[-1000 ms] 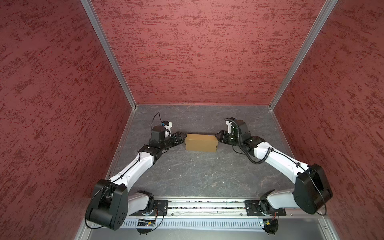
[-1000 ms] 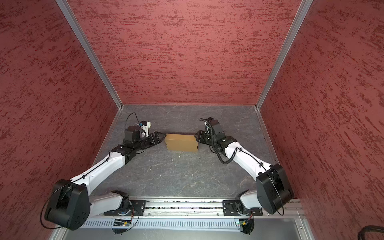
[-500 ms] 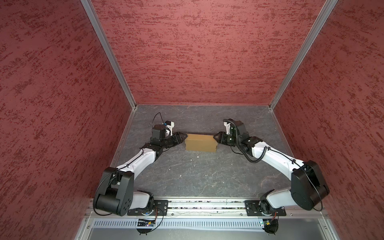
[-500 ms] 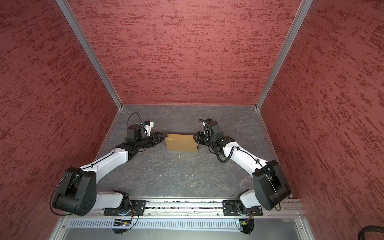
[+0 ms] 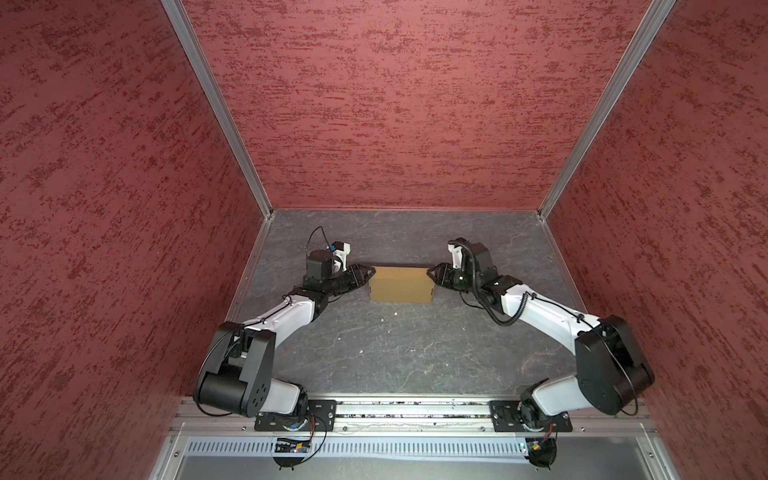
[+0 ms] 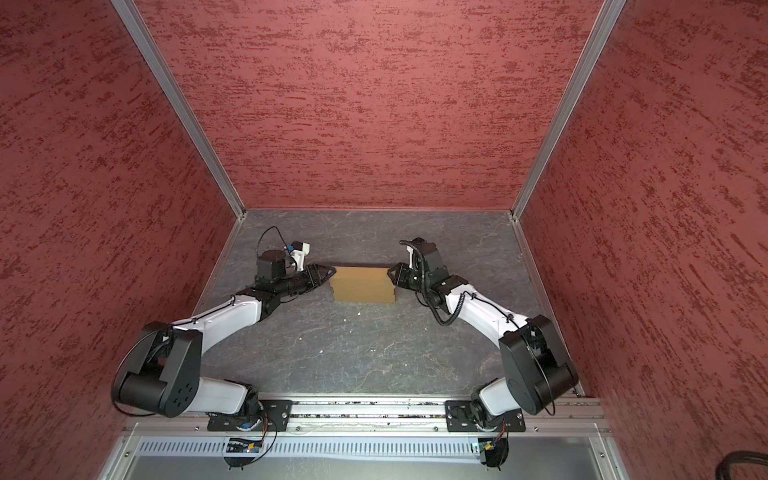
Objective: Fold the paper box
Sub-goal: 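Pinch both box ends and press them toward each other, squeezing the box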
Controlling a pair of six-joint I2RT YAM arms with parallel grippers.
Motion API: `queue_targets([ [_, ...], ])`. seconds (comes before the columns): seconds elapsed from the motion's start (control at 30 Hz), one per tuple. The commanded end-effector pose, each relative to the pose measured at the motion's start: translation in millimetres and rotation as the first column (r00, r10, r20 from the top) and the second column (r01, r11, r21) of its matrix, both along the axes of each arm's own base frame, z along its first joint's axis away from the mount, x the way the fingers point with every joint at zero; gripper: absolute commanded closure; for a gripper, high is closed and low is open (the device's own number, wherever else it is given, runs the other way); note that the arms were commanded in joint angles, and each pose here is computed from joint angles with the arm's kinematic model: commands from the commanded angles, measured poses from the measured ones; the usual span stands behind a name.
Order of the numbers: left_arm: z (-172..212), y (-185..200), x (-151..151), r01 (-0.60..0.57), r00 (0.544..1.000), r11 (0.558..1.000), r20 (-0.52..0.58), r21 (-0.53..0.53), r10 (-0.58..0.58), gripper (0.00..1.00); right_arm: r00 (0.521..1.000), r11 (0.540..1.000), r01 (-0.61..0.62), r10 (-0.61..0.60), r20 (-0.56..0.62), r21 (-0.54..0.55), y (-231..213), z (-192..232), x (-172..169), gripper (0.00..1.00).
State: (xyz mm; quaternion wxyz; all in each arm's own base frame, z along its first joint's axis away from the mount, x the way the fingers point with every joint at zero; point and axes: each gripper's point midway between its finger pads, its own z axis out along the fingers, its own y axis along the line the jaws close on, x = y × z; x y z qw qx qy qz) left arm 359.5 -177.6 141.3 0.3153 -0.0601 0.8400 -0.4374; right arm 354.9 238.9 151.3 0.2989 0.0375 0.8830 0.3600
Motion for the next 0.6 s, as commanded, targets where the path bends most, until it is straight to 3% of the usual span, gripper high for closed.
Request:
queue_targets([
  [0.0,-38.6,4.0,-11.4,-0.007,0.995,0.999,-0.095,0.044,0.011,0.66,0.995,1.0,-0.005,0.002,-0.101,-0.026,-4.9,-37.2,-13.6,0.7],
  [0.3,-66.4,-3.0,-16.5,0.005,0.99,0.998,-0.144,0.068,0.004,0.75,0.991,0.999,-0.01,0.006,-0.136,-0.03,-8.5,-60.0,-21.1,0.79],
  [0.57,-71.4,-5.0,-20.9,0.007,0.988,0.996,-0.157,0.087,0.007,0.77,0.989,0.999,-0.02,0.016,-0.15,-0.025,-8.0,-71.3,-24.3,0.81],
])
